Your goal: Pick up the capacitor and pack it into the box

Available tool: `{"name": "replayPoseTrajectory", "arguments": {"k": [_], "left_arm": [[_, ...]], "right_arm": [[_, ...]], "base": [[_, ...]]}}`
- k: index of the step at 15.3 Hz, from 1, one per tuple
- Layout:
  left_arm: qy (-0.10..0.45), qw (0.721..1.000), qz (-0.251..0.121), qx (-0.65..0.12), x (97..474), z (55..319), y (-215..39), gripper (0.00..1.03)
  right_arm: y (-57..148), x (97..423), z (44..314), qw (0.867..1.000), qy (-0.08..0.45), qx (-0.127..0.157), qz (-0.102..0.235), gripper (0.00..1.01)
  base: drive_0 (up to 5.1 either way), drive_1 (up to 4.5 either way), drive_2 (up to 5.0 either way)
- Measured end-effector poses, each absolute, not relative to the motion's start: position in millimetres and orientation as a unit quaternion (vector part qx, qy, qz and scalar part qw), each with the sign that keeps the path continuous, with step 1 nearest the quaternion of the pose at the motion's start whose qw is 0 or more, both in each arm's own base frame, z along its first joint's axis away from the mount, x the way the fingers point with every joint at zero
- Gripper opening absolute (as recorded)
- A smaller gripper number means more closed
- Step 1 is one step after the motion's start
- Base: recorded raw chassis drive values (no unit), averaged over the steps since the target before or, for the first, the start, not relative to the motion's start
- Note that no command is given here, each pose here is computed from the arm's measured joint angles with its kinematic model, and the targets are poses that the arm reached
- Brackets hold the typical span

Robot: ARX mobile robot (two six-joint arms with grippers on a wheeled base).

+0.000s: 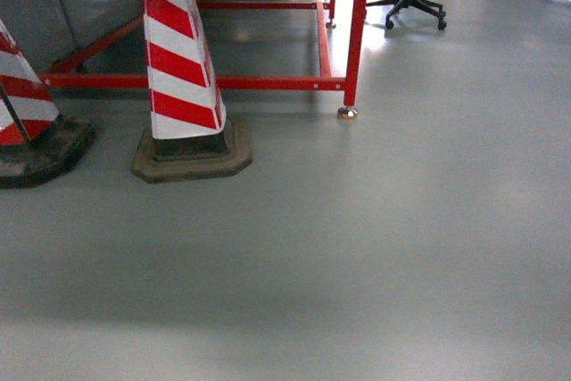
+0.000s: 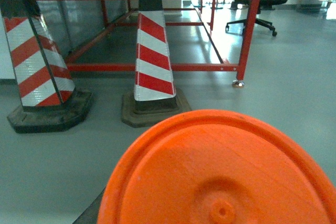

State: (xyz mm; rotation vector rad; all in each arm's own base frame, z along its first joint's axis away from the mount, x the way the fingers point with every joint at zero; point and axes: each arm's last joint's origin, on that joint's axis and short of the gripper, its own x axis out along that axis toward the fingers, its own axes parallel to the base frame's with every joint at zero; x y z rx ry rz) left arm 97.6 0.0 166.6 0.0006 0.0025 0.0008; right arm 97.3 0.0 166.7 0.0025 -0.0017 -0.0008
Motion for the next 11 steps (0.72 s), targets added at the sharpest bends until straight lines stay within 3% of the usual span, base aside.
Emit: {"name": "replayPoseTrajectory", "arguments": {"k": [11], "left_arm": [[0.003, 1.000, 0.000, 0.000, 97.6, 166.3, 0.0, 0.43]], "right_arm": [[0.0, 97.3, 166.6, 1.000, 0.000, 0.001, 0.000, 0.98]], "base": [[-5.0, 2.47, 2.5]]}}
